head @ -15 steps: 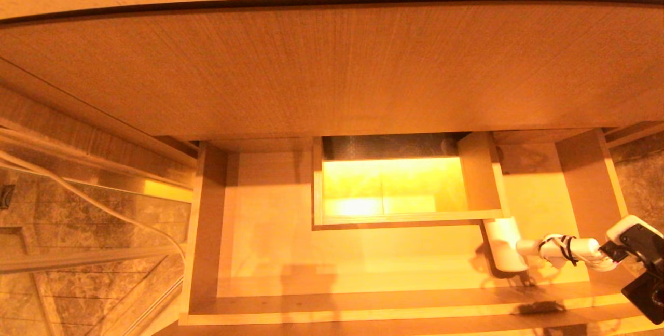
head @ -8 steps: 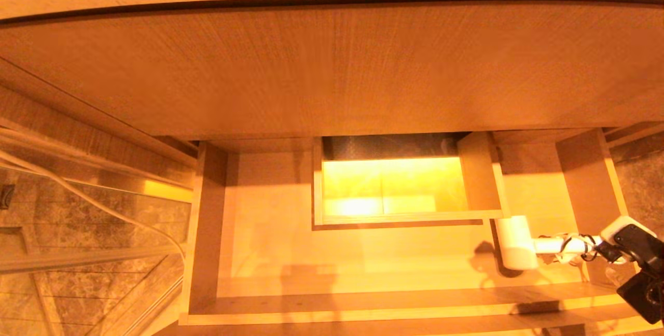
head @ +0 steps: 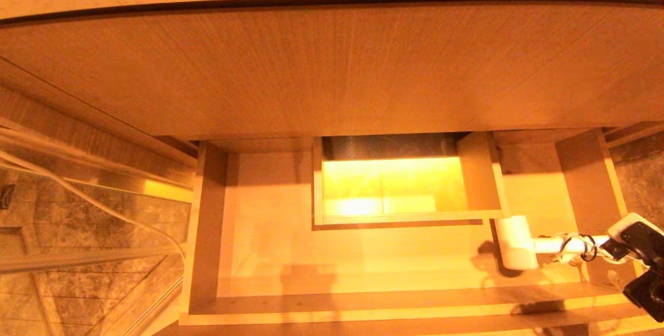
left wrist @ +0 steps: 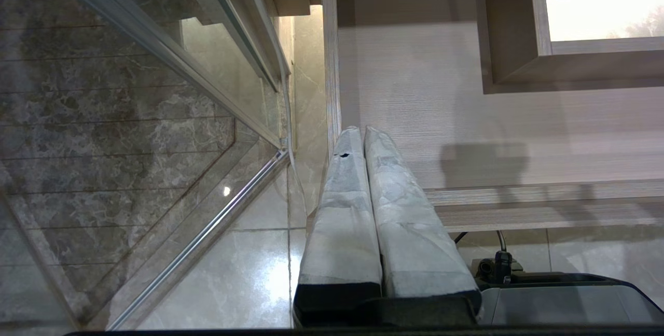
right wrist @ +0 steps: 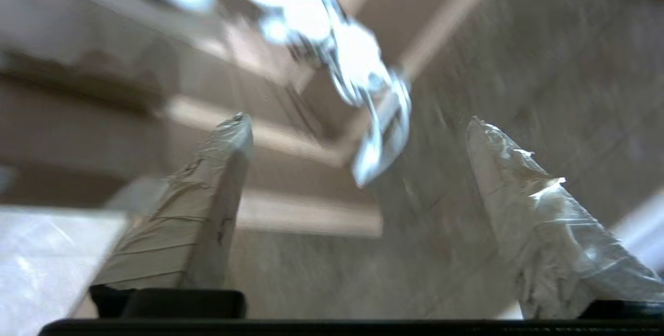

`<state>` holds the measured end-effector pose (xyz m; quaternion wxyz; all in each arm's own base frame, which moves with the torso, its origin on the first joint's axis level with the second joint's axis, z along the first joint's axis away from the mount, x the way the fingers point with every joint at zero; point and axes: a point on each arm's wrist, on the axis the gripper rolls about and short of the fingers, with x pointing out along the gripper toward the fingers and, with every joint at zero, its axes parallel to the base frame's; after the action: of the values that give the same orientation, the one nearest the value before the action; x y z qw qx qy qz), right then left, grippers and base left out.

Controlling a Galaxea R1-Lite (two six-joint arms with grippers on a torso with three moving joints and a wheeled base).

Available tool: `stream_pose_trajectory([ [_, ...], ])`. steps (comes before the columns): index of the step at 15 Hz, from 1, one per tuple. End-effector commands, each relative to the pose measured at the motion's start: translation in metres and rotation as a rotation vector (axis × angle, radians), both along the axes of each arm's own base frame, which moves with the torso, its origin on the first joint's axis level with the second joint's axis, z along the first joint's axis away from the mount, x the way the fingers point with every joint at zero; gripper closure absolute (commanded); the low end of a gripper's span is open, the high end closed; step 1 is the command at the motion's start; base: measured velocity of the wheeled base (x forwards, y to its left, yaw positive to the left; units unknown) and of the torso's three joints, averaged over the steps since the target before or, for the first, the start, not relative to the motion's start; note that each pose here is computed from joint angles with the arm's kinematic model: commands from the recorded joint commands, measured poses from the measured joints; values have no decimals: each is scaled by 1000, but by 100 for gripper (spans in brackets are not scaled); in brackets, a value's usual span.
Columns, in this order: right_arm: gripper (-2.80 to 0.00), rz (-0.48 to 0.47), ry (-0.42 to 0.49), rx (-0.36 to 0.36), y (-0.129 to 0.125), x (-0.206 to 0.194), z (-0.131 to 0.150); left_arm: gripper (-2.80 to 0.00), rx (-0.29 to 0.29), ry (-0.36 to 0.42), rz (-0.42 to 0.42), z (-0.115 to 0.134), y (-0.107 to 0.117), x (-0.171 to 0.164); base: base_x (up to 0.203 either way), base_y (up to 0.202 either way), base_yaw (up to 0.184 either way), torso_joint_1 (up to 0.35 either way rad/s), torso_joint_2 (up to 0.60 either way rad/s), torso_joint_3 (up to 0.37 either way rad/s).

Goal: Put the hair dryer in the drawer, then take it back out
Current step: Put it into the drawer

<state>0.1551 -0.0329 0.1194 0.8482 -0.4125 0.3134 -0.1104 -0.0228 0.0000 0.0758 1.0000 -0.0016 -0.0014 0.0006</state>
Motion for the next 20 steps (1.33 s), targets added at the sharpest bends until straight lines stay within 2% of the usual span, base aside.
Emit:
stream_pose_trajectory([
  [1, -280, -112, 25, -50, -5, -1, -3, 0, 0, 0, 0, 0, 0, 0, 0, 0, 0, 0, 0, 0],
  [3, -280, -216, 59, -88, -12, 8, -8, 0, 0, 0, 0, 0, 0, 0, 0, 0, 0, 0, 0, 0],
  [6, -280, -305, 67, -97, -29, 25, -19, 0, 0, 0, 0, 0, 0, 0, 0, 0, 0, 0, 0, 0],
  [7, 0, -333, 69, -97, -36, 29, -23, 0, 0, 0, 0, 0, 0, 0, 0, 0, 0, 0, 0, 0],
  [13, 0, -415, 69, -91, -56, 40, -30, 0, 0, 0, 0, 0, 0, 0, 0, 0, 0, 0, 0, 0],
  [17, 0, -465, 118, -89, -64, 39, -39, 0, 0, 0, 0, 0, 0, 0, 0, 0, 0, 0, 0, 0],
  [20, 0, -498, 116, -45, -68, 44, -48, 0, 0, 0, 0, 0, 0, 0, 0, 0, 0, 0, 0, 0],
])
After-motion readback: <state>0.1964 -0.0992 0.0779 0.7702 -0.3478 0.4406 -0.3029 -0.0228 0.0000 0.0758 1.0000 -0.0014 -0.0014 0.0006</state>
